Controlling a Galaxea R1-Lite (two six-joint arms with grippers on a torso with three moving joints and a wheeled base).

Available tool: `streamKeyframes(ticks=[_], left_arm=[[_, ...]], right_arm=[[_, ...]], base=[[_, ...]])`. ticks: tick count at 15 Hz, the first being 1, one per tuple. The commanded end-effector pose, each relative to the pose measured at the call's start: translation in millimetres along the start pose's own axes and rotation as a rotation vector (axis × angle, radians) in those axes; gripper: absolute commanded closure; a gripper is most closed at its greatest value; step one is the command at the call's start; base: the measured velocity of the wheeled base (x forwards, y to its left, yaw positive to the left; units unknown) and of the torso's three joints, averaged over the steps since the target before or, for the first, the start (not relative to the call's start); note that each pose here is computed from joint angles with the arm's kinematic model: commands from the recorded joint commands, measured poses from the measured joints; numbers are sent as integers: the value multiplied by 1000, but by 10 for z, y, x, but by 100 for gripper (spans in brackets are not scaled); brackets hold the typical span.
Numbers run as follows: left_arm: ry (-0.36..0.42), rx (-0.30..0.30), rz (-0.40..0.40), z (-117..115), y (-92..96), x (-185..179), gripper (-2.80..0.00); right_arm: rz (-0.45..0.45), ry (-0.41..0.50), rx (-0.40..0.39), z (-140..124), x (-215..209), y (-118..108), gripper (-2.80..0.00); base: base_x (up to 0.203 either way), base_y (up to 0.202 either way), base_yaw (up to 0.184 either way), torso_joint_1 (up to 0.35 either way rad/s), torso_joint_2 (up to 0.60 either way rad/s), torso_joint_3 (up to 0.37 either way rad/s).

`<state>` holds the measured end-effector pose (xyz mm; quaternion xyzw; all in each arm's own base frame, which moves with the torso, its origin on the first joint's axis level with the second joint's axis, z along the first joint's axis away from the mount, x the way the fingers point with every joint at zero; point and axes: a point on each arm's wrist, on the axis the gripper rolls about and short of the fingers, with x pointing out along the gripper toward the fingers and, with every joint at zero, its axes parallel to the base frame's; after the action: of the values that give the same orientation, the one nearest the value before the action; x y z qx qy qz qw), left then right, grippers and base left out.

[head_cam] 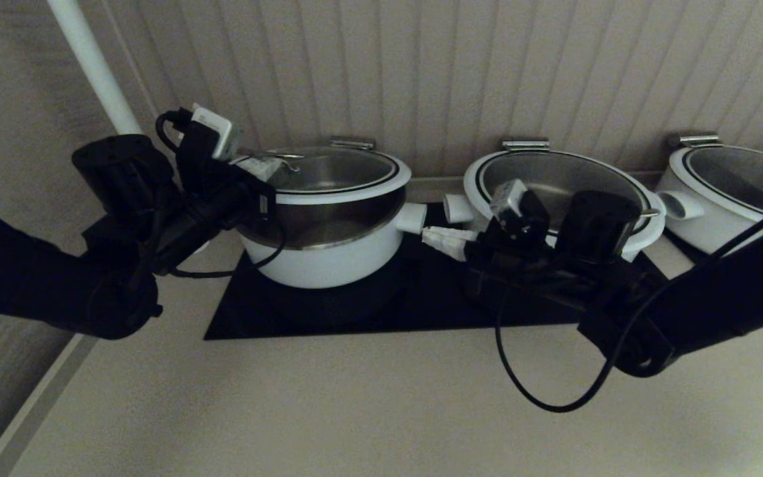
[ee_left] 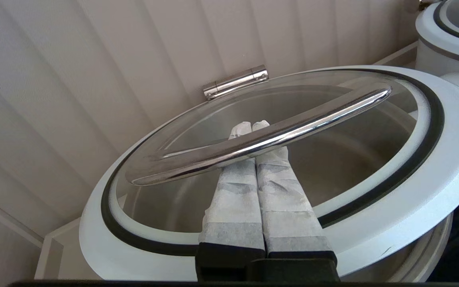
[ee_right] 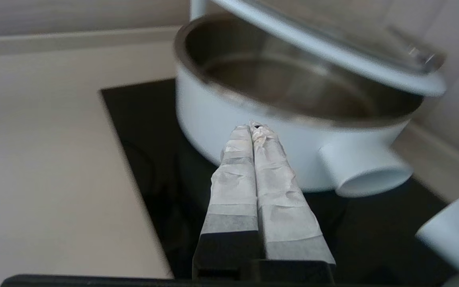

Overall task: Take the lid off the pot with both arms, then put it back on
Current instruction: Hold the pot lid with the right arm

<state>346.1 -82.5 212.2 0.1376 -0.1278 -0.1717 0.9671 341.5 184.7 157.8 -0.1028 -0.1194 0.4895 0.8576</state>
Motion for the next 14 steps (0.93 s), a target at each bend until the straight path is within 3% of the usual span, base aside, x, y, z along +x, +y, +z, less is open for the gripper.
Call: streamKeyframes(ticks=[1, 8, 14], left_arm=[[-5, 3, 0, -1, 0, 2, 0], [-4, -10, 2, -1, 1, 2, 0], [-6, -9, 2, 0, 1, 2, 0]], right_arm=[[1, -14, -10, -92, 101, -14, 0], [-17, -117, -63, -97, 483, 18, 0], [-79, -128, -73, -161, 585, -30, 0]], base=[[0, 0, 0, 0, 0, 0], [0, 0, 0, 0, 0, 0], [0, 0, 0, 0, 0, 0]])
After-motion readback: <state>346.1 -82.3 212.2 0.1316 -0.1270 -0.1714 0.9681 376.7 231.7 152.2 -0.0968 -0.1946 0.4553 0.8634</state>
